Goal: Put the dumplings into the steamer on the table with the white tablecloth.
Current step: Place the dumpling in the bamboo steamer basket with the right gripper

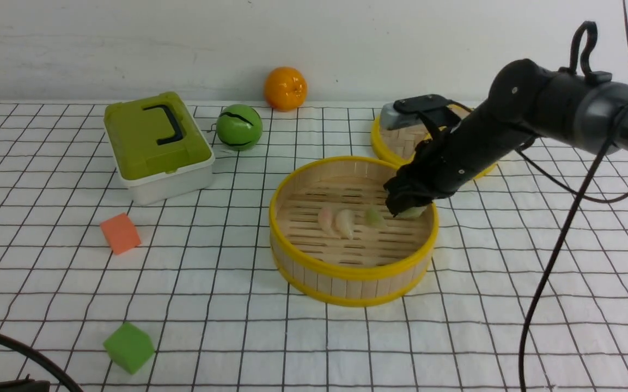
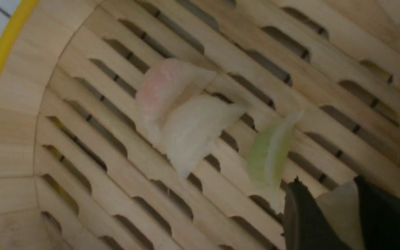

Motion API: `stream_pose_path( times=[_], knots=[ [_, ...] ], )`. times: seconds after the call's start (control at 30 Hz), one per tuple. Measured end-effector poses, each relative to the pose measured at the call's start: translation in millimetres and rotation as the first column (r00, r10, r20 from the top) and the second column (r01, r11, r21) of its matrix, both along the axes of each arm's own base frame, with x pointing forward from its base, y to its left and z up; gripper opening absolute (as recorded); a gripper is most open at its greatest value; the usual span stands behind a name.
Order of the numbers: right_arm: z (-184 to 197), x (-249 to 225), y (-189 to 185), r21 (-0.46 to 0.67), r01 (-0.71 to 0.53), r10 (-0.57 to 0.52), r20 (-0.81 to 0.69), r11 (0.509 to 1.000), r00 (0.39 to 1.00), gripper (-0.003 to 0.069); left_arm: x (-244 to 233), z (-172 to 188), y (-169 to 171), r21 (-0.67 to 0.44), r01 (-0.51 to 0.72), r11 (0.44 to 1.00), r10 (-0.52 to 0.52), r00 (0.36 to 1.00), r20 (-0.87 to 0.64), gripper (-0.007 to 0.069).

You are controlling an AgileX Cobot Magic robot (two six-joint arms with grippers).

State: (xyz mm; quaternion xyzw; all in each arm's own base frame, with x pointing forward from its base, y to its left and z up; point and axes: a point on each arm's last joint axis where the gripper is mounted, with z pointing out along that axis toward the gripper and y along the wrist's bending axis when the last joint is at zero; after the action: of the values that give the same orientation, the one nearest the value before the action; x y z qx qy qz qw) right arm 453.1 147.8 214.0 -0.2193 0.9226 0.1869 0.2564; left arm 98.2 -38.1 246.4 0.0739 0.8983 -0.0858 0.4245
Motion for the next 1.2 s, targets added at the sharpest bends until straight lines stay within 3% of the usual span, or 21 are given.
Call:
stream_pose_path(
  times=[0.3, 0.6, 0.8, 0.93, 1.07, 1.2],
  knots=[
    [-25.3, 9.7, 2.3, 0.025, 0.049, -0.049, -0.014, 0.998, 0.999, 0.0174, 0.0, 0.0, 0.0, 0.0, 0.0, 1.0, 0.0, 1.0, 0.0, 0.0062],
    [-26.5, 11.4, 4.0, 0.068, 0.099, -0.097, -0.033, 0.993, 0.995, 0.02, 0.0, 0.0, 0.0, 0.0, 0.0, 1.0, 0.0, 1.0, 0.0, 0.007],
    [-25.5, 9.5, 6.9, 0.103, 0.142, -0.134, -0.084, 0.984, 0.987, 0.037, 0.0, 0.0, 0.0, 0.0, 0.0, 1.0, 0.0, 1.0, 0.0, 0.0074],
    [-21.7, 7.8, 7.9, 0.107, 0.145, -0.136, -0.089, 0.984, 0.987, 0.0425, 0.0, 0.0, 0.0, 0.0, 0.0, 1.0, 0.0, 1.0, 0.0, 0.0076],
    [-4.7, 3.4, 4.5, 0.083, 0.124, -0.119, -0.059, 0.989, 0.991, 0.0426, 0.0, 0.0, -0.1, -0.001, 0.0, 1.0, 0.0, 1.0, -0.001, 0.008],
    [38.1, -8.6, -5.6, 0.015, 0.102, -0.103, 0.034, 0.995, 0.994, 0.0365, -0.1, 0.0, -0.1, -0.003, 0.0, 1.0, 0.0, 1.0, -0.002, 0.0086]
  ],
)
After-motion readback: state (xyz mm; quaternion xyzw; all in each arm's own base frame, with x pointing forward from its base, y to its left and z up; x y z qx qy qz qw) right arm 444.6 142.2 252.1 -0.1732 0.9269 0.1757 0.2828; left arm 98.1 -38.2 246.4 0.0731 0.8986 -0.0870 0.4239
